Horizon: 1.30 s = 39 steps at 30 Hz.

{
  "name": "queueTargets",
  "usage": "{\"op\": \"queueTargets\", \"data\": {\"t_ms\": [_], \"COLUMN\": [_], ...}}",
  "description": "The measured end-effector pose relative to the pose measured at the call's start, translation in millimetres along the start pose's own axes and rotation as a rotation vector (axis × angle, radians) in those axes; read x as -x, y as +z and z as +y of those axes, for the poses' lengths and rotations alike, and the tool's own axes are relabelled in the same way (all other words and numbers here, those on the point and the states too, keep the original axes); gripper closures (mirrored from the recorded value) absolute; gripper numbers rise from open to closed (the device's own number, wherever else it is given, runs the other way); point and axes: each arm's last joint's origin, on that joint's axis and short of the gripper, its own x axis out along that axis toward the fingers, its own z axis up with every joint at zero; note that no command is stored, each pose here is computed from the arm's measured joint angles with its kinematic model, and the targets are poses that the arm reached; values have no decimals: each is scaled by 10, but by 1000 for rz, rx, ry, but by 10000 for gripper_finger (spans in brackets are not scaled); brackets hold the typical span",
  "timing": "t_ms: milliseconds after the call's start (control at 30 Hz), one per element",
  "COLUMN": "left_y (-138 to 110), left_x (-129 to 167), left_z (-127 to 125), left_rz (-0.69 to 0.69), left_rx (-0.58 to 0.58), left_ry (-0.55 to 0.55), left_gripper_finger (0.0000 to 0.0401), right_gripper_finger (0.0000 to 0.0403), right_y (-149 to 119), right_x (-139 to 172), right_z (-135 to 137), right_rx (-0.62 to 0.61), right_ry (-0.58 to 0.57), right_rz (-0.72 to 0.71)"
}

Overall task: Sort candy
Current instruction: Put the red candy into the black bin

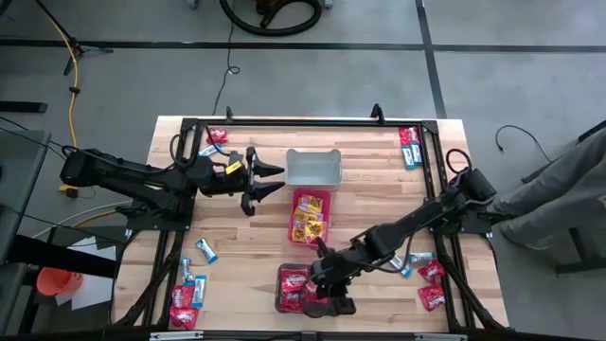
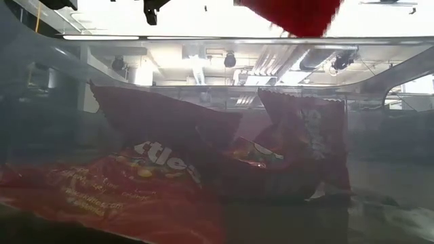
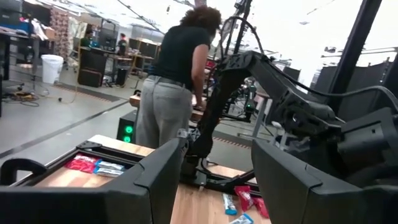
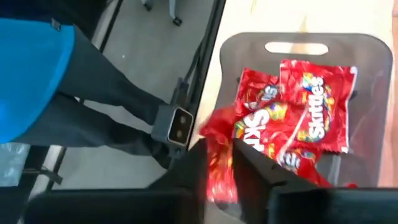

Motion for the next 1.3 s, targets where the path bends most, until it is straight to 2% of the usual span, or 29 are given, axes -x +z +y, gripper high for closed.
{"op": "queueTargets", "data": {"t_ms": [100,200,267,333,467,567,667,767,900,967,1100,1300], "left_y": [-1,-1,-1,-1,-1,-1,-1,-1,-1,-1,0,2], "left_x": [0,0,0,0,0,0,0,0,0,0,0,0], "left_z": [-4,-6,-6,-6,-6,-6,-6,-5,-4,-4,-4,-1], "left_rz": [3,4,4,4,4,4,4,4,3,3,2,-1], "left_rx": [-1,-2,-2,-2,-2,-3,-3,-3,-4,-13,-31,-31], "left_ry": [-14,-19,-20,-20,-20,-20,-20,-18,-14,-14,-13,-3], "left_gripper_finger": [217,217,217,217,217,217,217,217,217,217,217,217], "right_gripper_finger": [270,208,178,163,157,156,156,156,156,156,156,156], "right_y": [33,78,107,129,43,-175,-568,-1061,-1555,-1700,-1953,-2186], "right_x": [45,110,179,301,547,748,928,1078,1098,1060,977,864], "right_z": [20,51,40,13,-57,29,75,76,73,60,-5,-93], "right_rx": [2,66,78,25,-78,-101,-214,-398,-584,-593,-570,-479], "right_ry": [-26,-39,-60,-104,-223,-289,-341,-385,-305,-291,-348,-387], "right_rz": [20,44,90,176,362,431,465,504,646,713,820,907]}}
